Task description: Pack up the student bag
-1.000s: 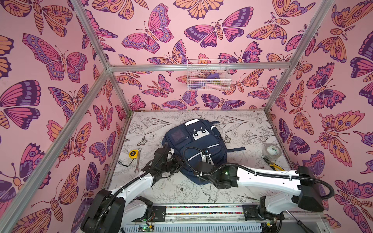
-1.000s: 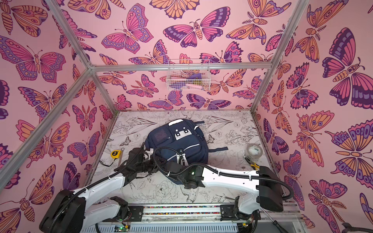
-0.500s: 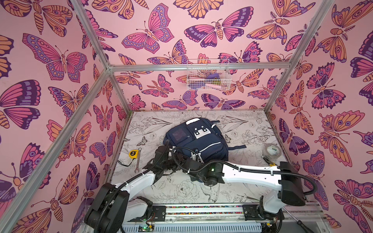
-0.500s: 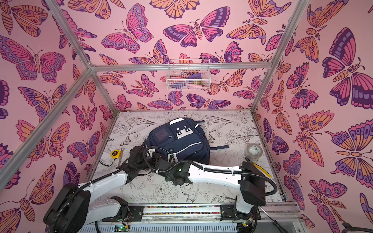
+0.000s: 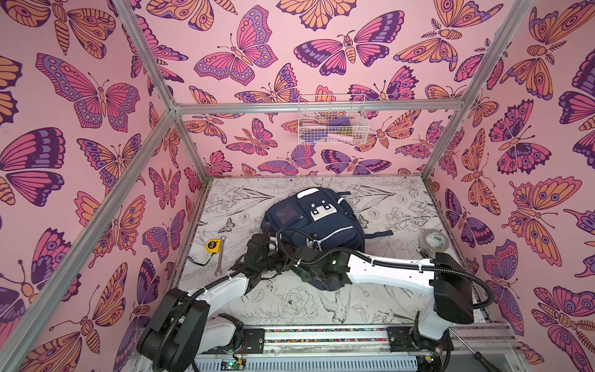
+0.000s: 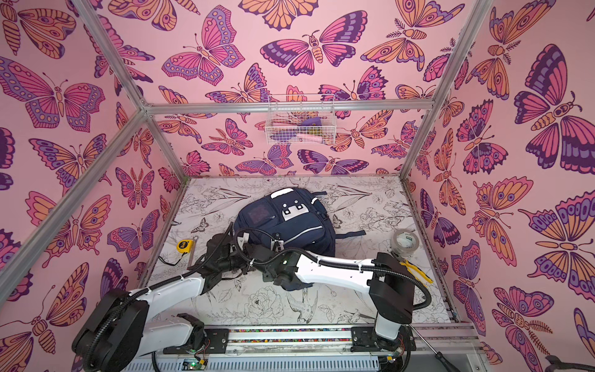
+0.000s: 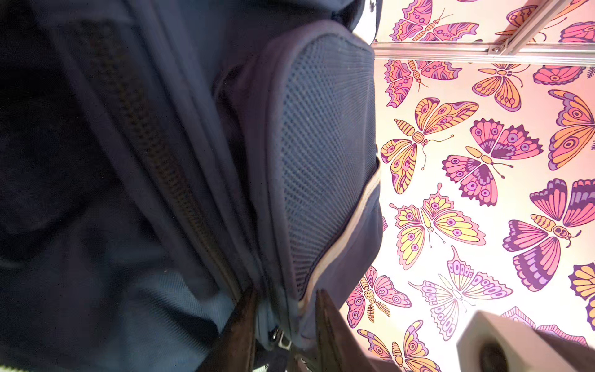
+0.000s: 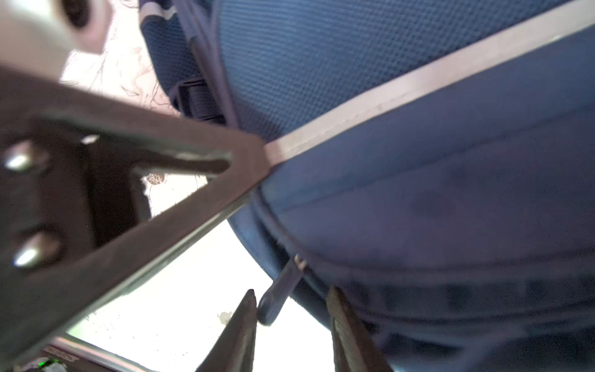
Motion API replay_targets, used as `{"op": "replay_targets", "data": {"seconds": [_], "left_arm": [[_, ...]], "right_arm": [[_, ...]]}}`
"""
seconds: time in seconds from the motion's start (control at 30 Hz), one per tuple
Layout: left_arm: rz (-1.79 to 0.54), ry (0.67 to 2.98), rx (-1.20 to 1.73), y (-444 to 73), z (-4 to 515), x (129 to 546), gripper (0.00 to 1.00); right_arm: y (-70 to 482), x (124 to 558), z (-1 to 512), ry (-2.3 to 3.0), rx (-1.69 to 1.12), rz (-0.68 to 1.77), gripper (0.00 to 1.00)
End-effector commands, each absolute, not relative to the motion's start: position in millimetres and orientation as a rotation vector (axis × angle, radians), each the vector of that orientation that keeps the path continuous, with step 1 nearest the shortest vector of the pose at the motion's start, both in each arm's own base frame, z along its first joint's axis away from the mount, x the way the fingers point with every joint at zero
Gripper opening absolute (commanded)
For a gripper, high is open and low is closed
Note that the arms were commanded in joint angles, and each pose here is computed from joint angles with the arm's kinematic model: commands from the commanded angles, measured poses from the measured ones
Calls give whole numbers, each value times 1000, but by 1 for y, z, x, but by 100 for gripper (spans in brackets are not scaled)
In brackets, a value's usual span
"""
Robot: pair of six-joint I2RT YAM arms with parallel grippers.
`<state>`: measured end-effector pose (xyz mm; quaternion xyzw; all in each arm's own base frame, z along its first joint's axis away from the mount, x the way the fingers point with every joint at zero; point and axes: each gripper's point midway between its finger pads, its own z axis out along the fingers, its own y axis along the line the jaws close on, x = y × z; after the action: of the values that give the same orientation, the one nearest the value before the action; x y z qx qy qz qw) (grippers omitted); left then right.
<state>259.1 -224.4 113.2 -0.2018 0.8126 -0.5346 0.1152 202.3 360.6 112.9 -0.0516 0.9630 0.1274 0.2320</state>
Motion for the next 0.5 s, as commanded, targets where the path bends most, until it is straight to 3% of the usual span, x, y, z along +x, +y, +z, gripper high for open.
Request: {"op": "replay_targets", "data": {"seconds": [0.0,0.47], "left_arm": [[-1617,2314,-529,-228,126,264,34],[-1636,2303,-524,-228,125,261,35]], "right_arm": [[369,204,118,2655,-92,434,38],[372,207,106,2703,-68,418,27]]}}
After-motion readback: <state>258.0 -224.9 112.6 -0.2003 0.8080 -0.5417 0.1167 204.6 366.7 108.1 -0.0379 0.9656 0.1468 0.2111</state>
